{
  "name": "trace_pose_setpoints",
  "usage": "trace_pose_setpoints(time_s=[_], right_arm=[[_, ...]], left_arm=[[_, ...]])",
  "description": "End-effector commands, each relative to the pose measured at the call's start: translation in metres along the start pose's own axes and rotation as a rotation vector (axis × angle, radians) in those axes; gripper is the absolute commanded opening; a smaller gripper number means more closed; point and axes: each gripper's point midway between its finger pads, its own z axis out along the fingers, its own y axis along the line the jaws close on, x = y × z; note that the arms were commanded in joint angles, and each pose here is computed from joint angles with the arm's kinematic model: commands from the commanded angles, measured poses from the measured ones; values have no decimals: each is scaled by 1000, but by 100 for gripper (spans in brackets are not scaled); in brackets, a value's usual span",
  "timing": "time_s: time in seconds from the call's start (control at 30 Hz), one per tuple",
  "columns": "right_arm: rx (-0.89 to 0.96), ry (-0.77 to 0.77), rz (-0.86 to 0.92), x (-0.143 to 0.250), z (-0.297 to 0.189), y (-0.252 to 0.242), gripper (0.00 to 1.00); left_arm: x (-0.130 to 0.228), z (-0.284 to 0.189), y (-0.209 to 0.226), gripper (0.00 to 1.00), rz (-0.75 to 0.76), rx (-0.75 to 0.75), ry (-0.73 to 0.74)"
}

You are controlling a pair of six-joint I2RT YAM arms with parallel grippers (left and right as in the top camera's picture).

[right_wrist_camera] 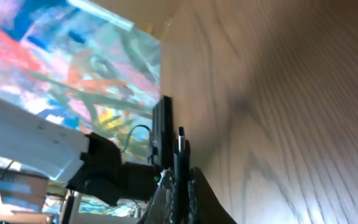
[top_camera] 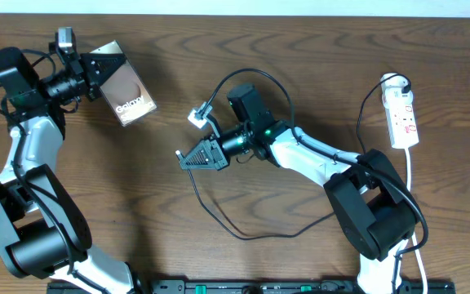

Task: Plug charger to phone and switch on socket
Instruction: 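Carry the cable connector with the right gripper toward the phone's bottom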

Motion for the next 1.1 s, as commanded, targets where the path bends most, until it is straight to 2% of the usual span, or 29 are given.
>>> trace_pose_setpoints(time_s=[0.0,0.23,0.43,1.07], right_arm=[[-50,-5,36,-5,-2,8,1],[-66,-73,11,-31,-4,18,1],[-102,-119,4,-49,-7,32,1],[-132,-109,-106,-47,-17,34,1]], left_arm=[[13,9,-16,7,37,40,74],[26,34,-26,7,96,62,132],[23,38,-29,7,100,59,119],[11,37,-32,7,102,47,62]])
